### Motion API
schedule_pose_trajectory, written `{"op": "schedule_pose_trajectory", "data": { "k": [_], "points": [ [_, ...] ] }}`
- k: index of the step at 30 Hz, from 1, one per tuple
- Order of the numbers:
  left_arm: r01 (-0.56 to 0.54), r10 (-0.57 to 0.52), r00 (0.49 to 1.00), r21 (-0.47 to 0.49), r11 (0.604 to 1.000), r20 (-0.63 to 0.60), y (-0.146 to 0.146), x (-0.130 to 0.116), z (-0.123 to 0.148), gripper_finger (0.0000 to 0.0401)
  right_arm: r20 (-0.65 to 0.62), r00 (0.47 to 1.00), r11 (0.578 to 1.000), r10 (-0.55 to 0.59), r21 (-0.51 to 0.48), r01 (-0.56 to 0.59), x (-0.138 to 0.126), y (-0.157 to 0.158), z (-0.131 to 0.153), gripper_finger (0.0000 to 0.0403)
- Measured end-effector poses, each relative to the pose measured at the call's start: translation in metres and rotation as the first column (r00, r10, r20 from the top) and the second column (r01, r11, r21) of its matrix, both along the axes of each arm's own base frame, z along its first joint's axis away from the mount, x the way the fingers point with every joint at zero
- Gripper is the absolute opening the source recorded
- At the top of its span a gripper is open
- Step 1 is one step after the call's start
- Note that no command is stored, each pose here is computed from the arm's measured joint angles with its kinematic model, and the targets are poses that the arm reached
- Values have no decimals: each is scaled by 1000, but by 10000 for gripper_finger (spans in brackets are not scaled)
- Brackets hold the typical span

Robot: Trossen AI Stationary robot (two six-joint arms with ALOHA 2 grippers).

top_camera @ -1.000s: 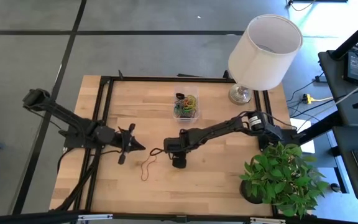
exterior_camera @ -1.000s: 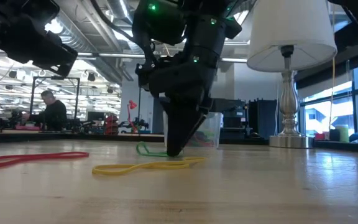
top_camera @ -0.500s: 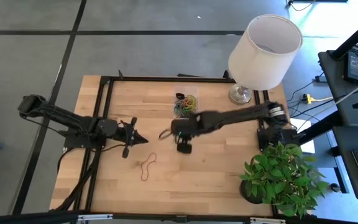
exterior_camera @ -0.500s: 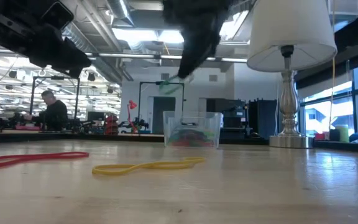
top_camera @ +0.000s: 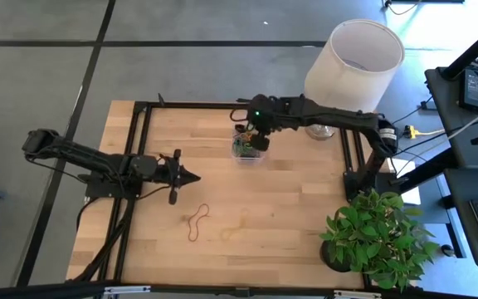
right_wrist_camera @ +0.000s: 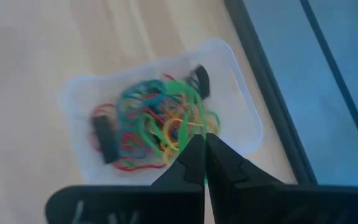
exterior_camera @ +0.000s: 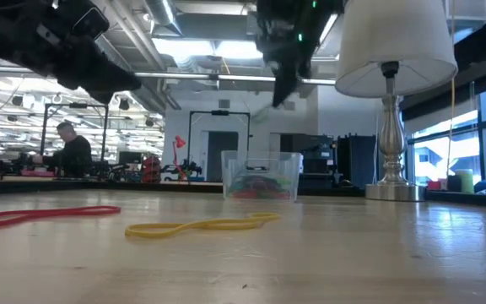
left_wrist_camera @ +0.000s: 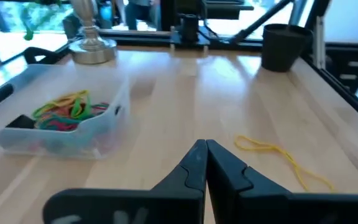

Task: Pick and place rubber bands into bin
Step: Put the green rubber band into the transparent bin, then put the red rubber band into the transparent bin

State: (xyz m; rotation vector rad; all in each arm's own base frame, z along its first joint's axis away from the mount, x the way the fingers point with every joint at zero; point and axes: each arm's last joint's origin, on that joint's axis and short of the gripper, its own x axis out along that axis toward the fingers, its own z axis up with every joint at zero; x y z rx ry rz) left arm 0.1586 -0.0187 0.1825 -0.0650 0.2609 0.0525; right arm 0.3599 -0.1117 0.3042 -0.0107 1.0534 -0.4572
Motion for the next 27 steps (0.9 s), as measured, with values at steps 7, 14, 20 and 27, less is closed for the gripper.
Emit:
{"op": "schedule_pose_trajectory", "data": {
  "k": [7, 14, 20, 27],
  "points": [
    [-60, 60, 998, 13, 998, 13, -2, 7, 13, 2, 9, 999, 999, -44, 30, 44, -7, -38, -41, 25],
    [-71, 71, 997, -5, 997, -38, -4, 16, 8, 2, 47, 990, 990, -130, 56, 127, -12, -48, -59, 90],
    [-66, 63, 995, -45, 997, -73, -7, 20, 2, 2, 56, 989, 989, -137, 58, 134, -12, -48, -58, 160],
    [3, -7, 997, -57, 998, -79, -19, 18, 1, 3, 34, 972, 964, -234, 138, 227, -14, -34, -45, 188]
  ]
}}
